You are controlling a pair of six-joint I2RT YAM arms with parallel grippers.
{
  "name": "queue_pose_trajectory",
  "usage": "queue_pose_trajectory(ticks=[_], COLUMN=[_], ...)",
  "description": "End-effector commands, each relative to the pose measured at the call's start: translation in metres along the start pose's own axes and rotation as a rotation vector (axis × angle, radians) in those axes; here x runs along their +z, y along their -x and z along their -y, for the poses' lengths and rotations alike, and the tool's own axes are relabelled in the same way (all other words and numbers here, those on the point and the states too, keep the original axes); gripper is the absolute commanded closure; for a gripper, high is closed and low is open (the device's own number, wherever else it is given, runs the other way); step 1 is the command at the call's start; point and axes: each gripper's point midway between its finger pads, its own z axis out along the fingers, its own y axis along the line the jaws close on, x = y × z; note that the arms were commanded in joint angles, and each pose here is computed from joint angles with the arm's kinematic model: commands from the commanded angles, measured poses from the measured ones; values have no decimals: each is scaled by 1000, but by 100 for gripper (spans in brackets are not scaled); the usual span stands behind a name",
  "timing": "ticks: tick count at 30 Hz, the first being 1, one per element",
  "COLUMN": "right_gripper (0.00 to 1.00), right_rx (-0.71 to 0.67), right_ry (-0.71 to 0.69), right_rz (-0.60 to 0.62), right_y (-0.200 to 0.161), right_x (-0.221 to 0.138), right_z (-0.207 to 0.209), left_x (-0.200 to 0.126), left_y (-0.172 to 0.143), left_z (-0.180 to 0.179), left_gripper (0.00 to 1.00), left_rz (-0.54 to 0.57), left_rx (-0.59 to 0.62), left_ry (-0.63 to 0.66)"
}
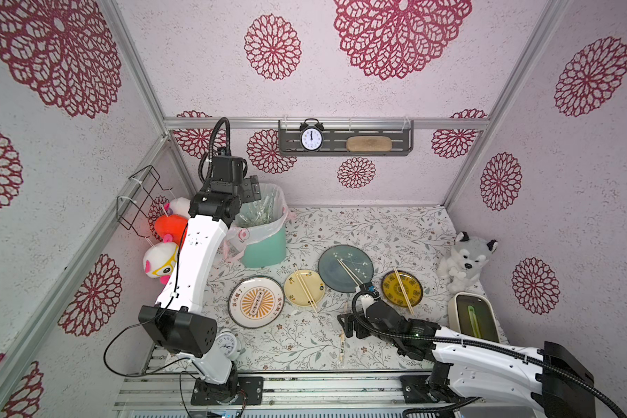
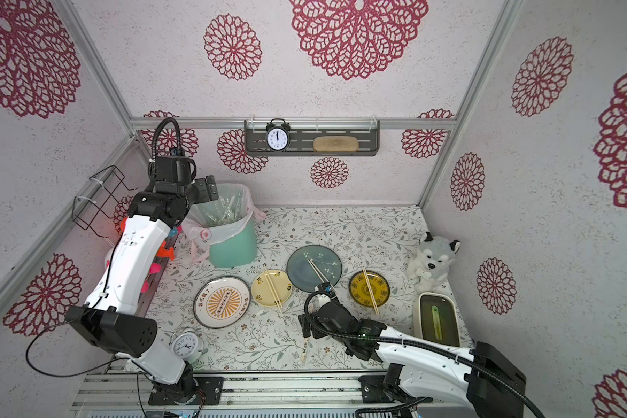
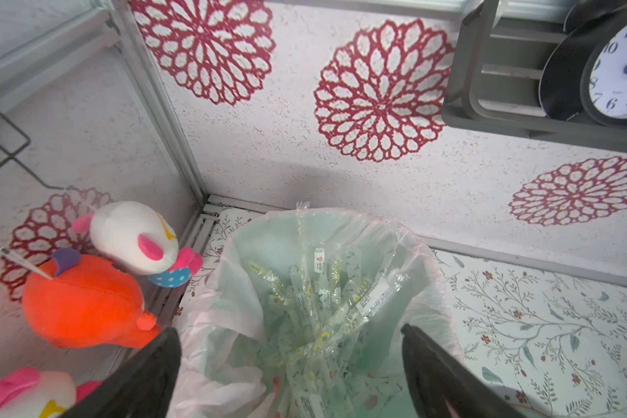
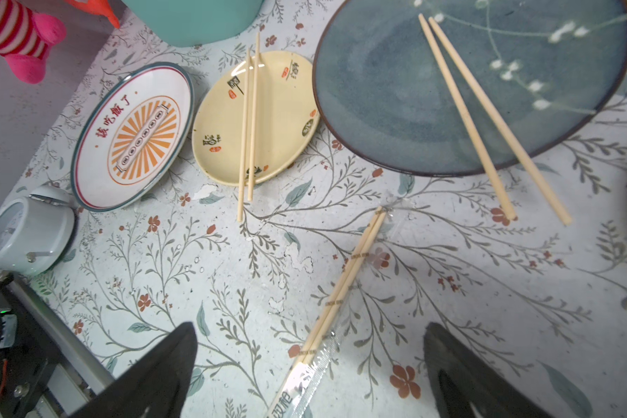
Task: Remove the packaging of disposable chopsticks
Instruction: Place the packet bag in the trash bin.
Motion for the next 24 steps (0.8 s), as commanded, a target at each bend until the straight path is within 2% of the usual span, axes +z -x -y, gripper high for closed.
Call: queue_pose_trajectory(ticks=[1, 4, 6, 9, 11, 14, 18, 24], right_gripper=[1, 4, 4, 4, 14, 24, 36, 53], right_rx=[27, 45, 80, 99, 99, 80, 58, 45], right_ry=[-52, -53, -73, -153, -207, -232, -226, -279], right_rz=[-11, -11, -20, -63, -105, -146, -188, -260], right_y=[-3, -6, -11, -24, -33, -41, -44, -58], right_x=[2, 1, 2, 11, 18, 24, 36, 48], right_z=[8, 10, 15, 27, 33, 28, 18, 22], left_x=[-19, -11, -22, -74, -117, -151, -151, -162], left_y=[-3, -24, -39, -55, -62, -88, -143, -196], left_z=[-4, -14, -7, 10, 20, 40, 59, 89], left_gripper=[2, 1, 1, 1, 1, 0, 0, 0], left_rz=[23, -58, -42, 62, 152, 158, 74, 5], left_rx=[-38, -18, -65, -99, -115, -140, -105, -98], left_ry=[-8, 37, -27, -135, -207, -378, -478, -697])
